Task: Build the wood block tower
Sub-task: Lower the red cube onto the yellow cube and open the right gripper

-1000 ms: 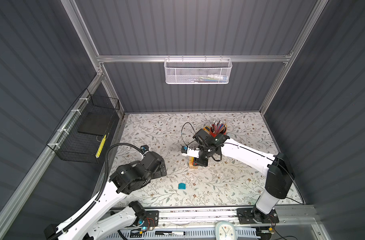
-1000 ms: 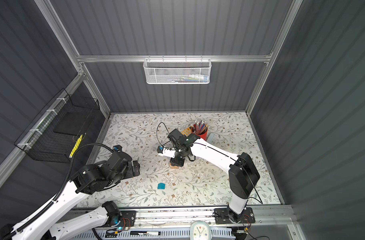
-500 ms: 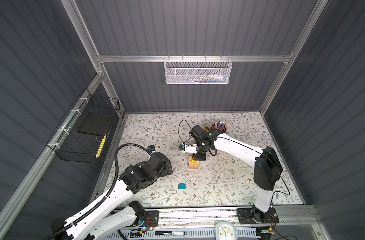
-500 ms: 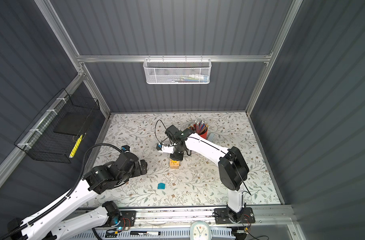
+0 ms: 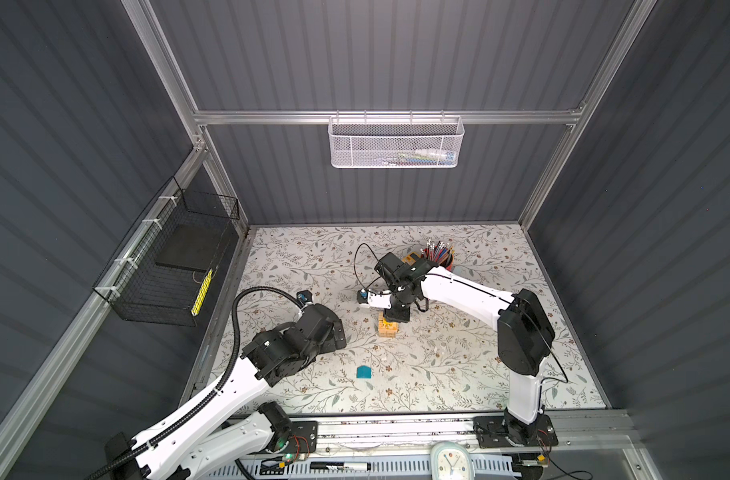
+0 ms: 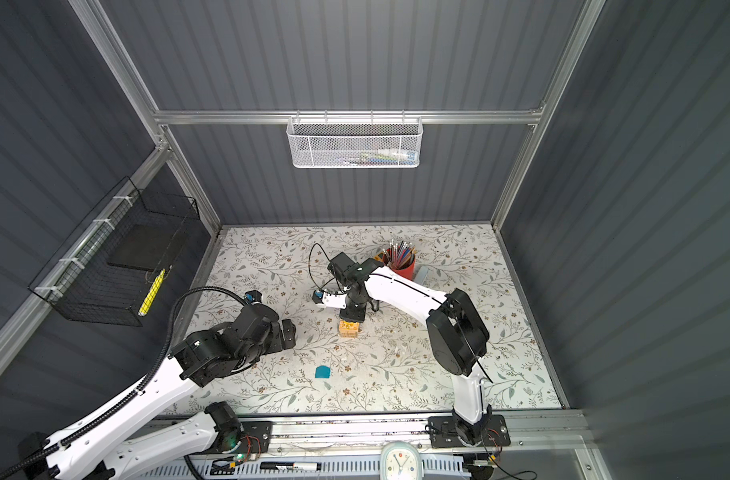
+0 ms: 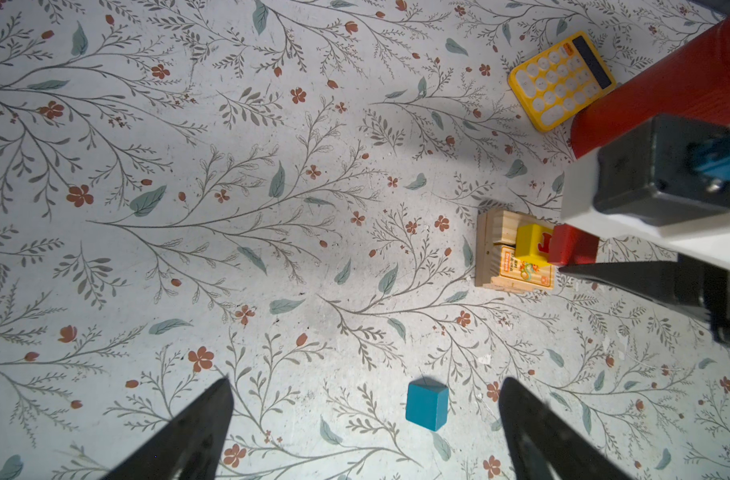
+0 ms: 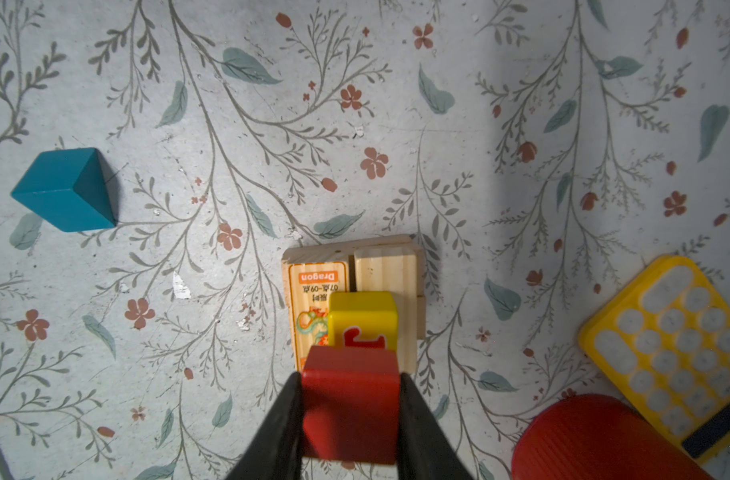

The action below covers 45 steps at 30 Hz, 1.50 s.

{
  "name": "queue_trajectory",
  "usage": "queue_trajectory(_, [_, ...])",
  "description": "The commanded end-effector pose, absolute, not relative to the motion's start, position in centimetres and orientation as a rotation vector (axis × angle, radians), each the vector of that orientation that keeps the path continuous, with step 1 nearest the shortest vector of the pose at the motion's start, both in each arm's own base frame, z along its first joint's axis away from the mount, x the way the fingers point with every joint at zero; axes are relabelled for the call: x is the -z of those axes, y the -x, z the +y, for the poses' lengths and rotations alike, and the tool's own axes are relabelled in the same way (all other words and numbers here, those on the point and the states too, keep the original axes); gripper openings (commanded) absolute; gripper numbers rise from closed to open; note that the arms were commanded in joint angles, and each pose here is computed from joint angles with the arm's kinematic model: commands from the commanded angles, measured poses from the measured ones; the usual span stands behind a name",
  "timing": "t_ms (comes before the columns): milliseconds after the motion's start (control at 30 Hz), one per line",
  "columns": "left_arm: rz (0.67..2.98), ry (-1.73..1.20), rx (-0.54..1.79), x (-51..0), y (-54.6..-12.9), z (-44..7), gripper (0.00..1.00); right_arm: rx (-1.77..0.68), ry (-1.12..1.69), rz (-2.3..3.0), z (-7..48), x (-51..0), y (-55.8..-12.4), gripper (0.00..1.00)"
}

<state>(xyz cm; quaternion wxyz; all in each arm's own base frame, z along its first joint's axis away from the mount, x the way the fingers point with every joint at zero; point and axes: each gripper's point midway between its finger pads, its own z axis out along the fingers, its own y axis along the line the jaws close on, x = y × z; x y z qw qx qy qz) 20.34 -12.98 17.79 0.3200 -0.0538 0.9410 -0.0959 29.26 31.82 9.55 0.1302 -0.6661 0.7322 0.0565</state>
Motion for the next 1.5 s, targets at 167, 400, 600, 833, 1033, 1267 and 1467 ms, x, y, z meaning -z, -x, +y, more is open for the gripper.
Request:
queue_trajectory(167, [2.472,0.164,0.227,-17.3,-20.4,-12.5,1.0,-0.151,1.947,2.147,31.8,-8.6,-30.0,0.34])
queue_trajectory(400, [2.468,0.167,0.225,-17.4,-20.5,-12.5,1.0,-0.158,1.937,2.147,31.9,-8.6,-30.4,0.35])
queue_trajectory(600, [2.47,0.164,0.218,-17.4,-20.4,-12.4,1.0,-0.171,1.944,2.156,32.0,-8.2,-30.3,0.36])
queue_trajectory(833, [2.47,0.169,0.214,-17.4,-20.4,-12.2,1.0,-0.183,1.952,2.165,32.0,-7.8,-30.1,0.37])
queue_trajectory(1033, [2.47,0.168,0.21,-17.4,-20.4,-12.2,1.0,-0.178,1.946,2.159,32.1,-8.0,-30.1,0.41])
queue_trajectory(1267, [2.47,0.165,0.214,-17.5,-20.4,-12.3,1.0,-0.197,1.927,2.144,32.4,-8.9,-30.2,0.49])
queue_trajectory(1467, [2.46,0.163,0.222,-18.0,-20.6,-12.5,1.0,-0.264,1.756,2.149,33.1,-12.4,-30.9,0.58])
